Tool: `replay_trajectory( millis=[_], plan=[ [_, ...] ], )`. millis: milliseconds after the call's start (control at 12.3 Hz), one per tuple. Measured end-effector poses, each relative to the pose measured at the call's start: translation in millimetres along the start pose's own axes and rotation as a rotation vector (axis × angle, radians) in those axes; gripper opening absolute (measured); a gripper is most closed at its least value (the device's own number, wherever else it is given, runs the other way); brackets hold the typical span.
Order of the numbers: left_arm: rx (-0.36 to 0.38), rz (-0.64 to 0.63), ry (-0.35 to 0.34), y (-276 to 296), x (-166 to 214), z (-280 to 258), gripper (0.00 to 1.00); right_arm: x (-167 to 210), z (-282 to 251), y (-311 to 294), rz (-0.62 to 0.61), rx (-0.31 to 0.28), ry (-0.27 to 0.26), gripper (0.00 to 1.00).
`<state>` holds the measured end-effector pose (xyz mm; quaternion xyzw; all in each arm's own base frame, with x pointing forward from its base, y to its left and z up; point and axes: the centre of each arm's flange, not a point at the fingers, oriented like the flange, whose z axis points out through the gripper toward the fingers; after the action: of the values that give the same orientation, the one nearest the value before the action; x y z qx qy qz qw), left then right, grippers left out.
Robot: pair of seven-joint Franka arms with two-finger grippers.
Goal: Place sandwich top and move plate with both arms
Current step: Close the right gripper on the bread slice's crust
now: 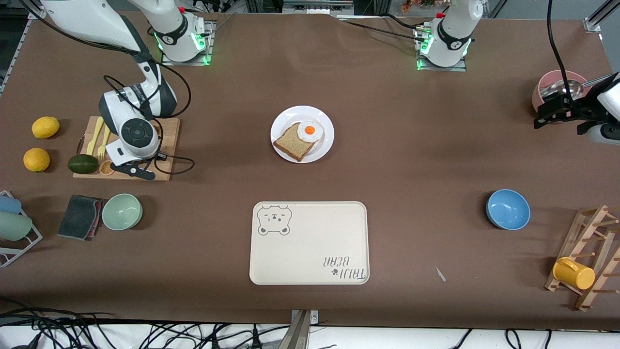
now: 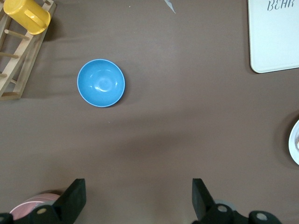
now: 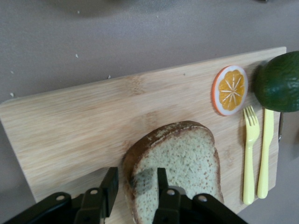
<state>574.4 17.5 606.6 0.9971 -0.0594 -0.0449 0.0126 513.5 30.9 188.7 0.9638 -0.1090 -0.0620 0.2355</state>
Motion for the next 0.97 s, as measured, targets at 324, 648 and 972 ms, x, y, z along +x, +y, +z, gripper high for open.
replay_trajectory(
  millis=[324, 648, 972],
  plan=[
    [0.001, 0.000, 0.008, -0.2, 0.8, -0.7, 1.00, -0.7, 3.5, -1.5, 0.010, -0.001, -0.004, 0.24],
    [0.001, 0.000, 0.008, -0.2, 0.8, -0.7, 1.00, -0.5, 4.1, -2.2, 0.016, 0.002, -0.002, 0.24],
    [0.001, 0.000, 0.008, -0.1, 0.9, -0.6, 1.00, -0.5, 5.3, -1.7, 0.028, 0.000, -0.003, 0.04]
  ],
)
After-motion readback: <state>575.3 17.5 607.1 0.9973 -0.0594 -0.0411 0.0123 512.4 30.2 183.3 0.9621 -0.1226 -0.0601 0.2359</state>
